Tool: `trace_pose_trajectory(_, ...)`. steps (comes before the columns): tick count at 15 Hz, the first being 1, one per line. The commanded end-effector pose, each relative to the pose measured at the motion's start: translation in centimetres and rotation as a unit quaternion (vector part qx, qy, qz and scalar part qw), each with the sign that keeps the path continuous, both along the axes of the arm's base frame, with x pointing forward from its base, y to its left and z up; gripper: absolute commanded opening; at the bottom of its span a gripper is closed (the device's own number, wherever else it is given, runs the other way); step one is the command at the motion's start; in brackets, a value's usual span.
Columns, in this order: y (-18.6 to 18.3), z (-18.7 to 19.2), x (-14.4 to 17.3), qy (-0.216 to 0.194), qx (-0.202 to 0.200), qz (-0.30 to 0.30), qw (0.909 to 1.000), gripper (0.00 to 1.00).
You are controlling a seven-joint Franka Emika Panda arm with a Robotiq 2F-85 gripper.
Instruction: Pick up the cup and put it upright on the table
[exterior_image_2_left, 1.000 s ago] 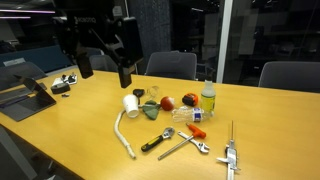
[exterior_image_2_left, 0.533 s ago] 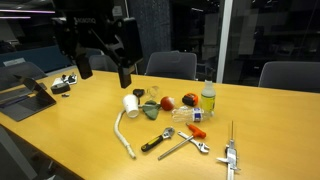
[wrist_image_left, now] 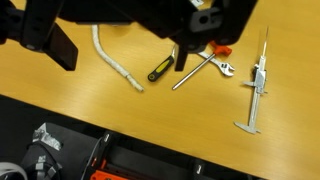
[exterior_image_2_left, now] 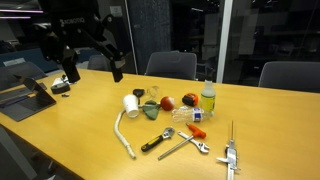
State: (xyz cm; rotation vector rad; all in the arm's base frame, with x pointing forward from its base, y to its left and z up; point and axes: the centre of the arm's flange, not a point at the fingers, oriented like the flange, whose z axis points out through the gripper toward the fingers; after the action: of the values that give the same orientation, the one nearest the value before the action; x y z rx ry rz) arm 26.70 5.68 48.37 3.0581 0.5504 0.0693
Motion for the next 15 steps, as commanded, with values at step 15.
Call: trace_pose_trajectory(15,14.4,-2.5,7.4,-0.124,0.001,0.219,0.9678,1.0)
